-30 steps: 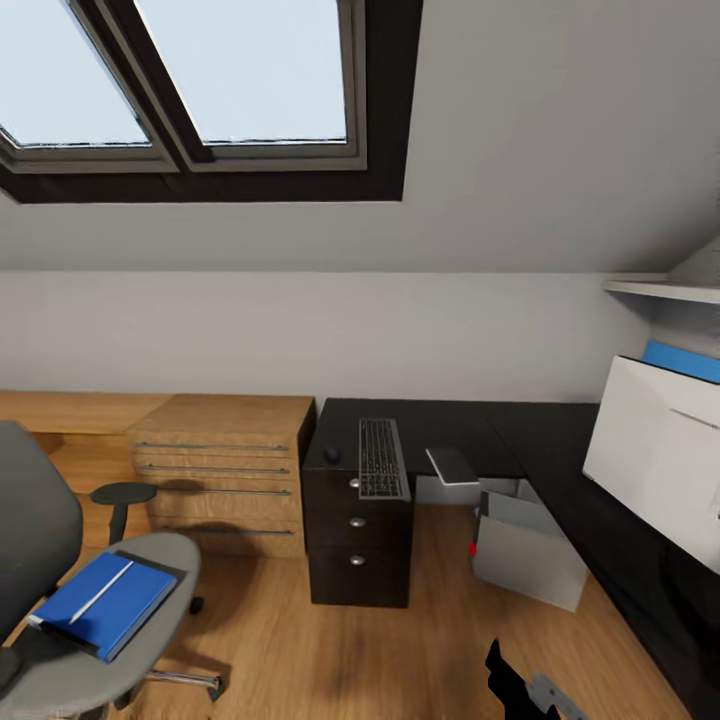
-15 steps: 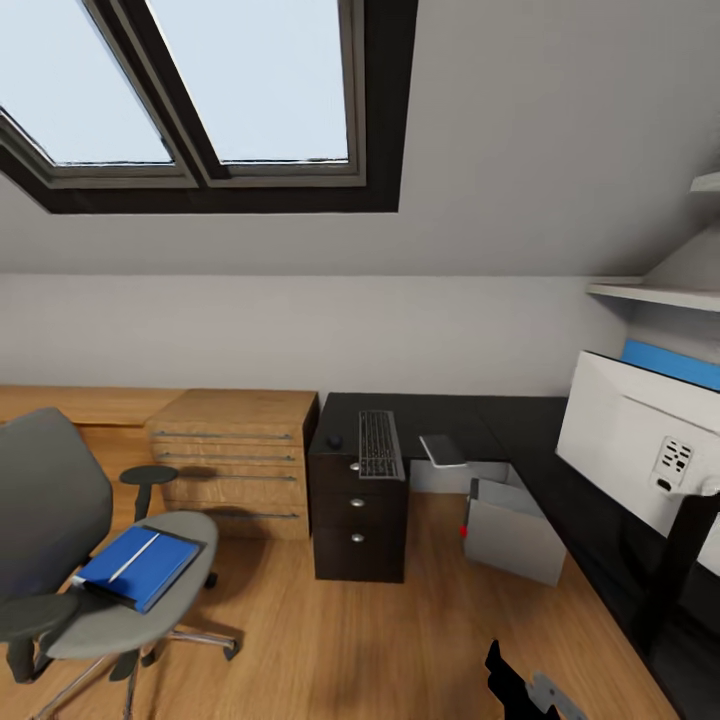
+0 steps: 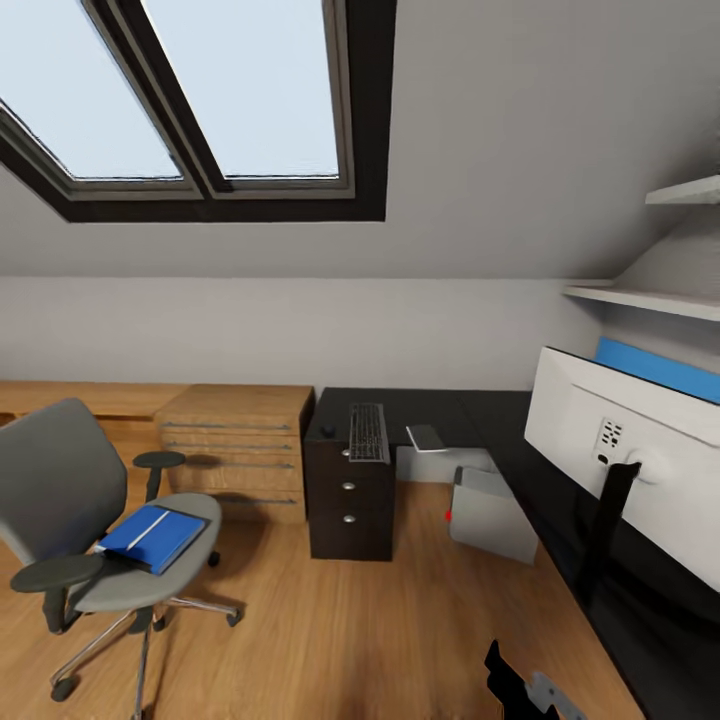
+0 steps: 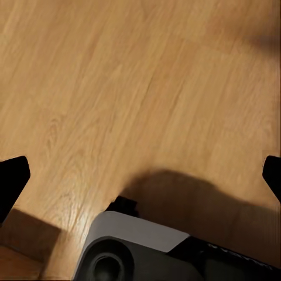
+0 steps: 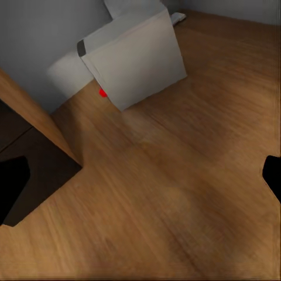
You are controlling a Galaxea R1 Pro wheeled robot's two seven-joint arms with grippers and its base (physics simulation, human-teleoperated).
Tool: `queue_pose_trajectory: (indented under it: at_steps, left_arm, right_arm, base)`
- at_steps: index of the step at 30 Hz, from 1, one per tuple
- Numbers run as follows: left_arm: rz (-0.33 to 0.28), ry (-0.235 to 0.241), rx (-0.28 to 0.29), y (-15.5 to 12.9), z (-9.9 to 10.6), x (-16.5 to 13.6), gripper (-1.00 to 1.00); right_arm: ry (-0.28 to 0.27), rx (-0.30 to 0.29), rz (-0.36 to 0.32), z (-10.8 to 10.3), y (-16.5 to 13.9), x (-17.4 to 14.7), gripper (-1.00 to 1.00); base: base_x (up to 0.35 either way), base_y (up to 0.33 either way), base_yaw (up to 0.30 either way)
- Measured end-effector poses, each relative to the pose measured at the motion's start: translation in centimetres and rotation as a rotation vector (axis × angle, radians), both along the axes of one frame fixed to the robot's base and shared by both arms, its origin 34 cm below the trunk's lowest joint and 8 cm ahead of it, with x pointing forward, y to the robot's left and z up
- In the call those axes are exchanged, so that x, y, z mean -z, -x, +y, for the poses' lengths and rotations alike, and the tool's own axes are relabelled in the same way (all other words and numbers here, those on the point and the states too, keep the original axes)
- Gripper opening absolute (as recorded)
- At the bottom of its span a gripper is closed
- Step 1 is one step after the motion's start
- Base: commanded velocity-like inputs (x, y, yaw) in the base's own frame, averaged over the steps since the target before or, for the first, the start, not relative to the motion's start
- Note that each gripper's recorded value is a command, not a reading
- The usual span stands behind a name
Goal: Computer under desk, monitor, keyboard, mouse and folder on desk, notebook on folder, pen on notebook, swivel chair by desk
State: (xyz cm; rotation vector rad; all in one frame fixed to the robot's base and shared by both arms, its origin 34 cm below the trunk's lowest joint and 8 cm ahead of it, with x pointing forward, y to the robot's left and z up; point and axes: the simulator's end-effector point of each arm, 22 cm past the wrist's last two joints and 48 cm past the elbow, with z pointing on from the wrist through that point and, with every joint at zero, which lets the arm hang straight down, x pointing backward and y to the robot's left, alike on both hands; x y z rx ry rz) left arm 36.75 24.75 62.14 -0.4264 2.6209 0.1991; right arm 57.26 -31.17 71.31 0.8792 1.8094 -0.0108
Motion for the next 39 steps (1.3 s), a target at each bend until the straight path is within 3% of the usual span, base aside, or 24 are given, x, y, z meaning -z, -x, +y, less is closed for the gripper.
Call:
queue_pose_trajectory:
  at_steps: [13, 27, 39]
  left_arm:
    - [-0.021, -0.002, -0.010, -0.2, 0.1, -1.9, 1.00]
    - [-0.024, -0.002, -0.012, 0.1, 0.2, -3.7, 1.00]
    - [-0.024, -0.004, -0.012, 0.3, 0.3, -4.7, 1.00]
  right_arm:
    - [0.003, -0.006, 0.001, 0.1, 0.2, -1.7, 1.00]
    - [0.086, -0.164, 0.029, 2.4, 0.3, -3.1, 1.00]
    - [0.091, -0.176, 0.032, 2.6, 0.6, -4.1, 1.00]
  base:
    - [-0.311, -0.199, 0.000]
    - [-0.286, -0.233, 0.000]
    - [-0.215, -0.177, 0.000]
